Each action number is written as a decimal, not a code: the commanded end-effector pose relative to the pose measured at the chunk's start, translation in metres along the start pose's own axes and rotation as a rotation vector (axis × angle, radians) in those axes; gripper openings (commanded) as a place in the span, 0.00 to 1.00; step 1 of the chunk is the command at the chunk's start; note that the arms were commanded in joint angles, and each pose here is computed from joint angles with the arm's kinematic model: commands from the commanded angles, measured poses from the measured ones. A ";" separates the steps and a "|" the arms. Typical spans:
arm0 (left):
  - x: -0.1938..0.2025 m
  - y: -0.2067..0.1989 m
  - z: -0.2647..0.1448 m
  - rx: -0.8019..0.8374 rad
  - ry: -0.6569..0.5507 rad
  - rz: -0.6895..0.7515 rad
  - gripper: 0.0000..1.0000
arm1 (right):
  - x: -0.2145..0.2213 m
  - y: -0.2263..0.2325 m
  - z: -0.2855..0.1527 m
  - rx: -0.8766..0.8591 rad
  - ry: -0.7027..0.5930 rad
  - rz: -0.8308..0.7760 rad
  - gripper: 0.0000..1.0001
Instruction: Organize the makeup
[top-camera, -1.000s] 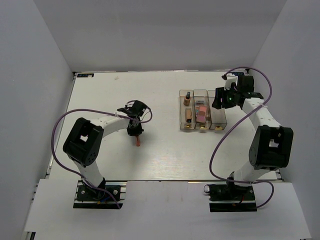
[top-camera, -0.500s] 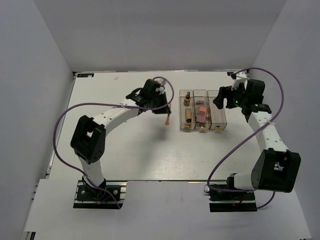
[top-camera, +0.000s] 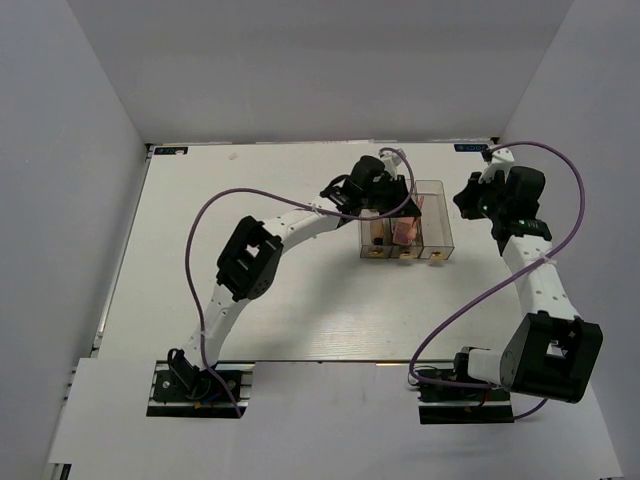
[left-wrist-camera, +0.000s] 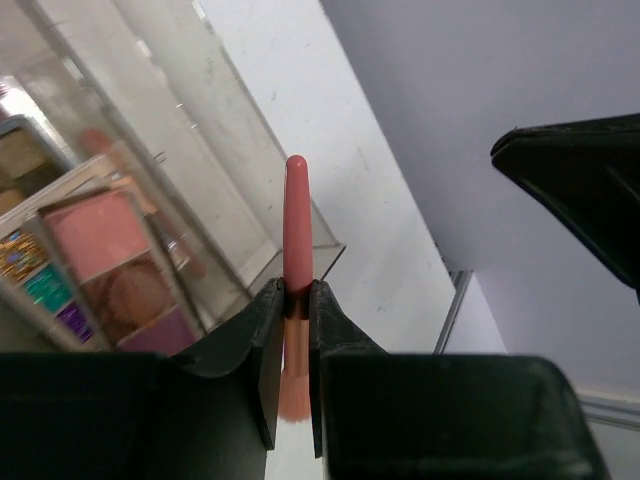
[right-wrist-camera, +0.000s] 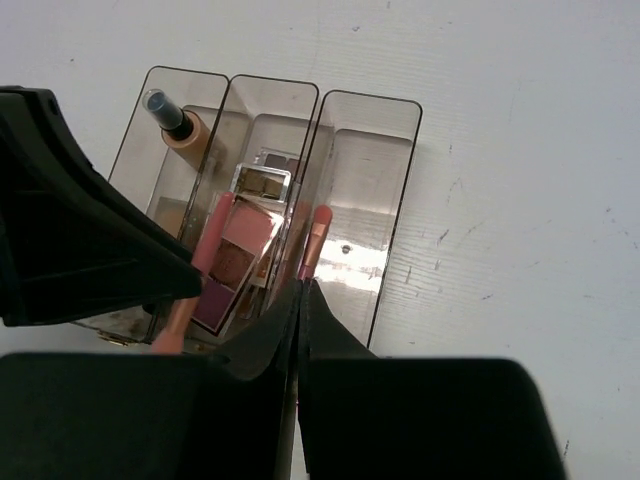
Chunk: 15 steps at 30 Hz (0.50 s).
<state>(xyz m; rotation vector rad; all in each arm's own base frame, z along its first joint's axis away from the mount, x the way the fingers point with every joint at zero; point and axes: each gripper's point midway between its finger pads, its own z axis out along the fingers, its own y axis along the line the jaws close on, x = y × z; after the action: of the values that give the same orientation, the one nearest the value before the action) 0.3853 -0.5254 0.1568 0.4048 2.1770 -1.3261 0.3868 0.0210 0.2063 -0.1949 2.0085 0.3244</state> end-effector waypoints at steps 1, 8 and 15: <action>-0.041 -0.065 0.000 0.194 -0.162 0.037 0.03 | -0.011 -0.007 -0.007 0.029 -0.057 0.002 0.00; -0.050 -0.072 0.023 0.247 -0.291 0.001 0.03 | -0.007 -0.012 -0.011 0.041 -0.061 0.028 0.00; -0.060 -0.049 0.042 0.115 -0.426 -0.006 0.10 | -0.008 -0.015 -0.013 0.045 -0.072 0.043 0.00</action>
<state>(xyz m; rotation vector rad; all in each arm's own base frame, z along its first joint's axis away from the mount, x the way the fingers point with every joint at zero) 0.4015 -0.5808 0.1710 0.2267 1.8969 -1.4344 0.3824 0.0040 0.1997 -0.1121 2.0143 0.3131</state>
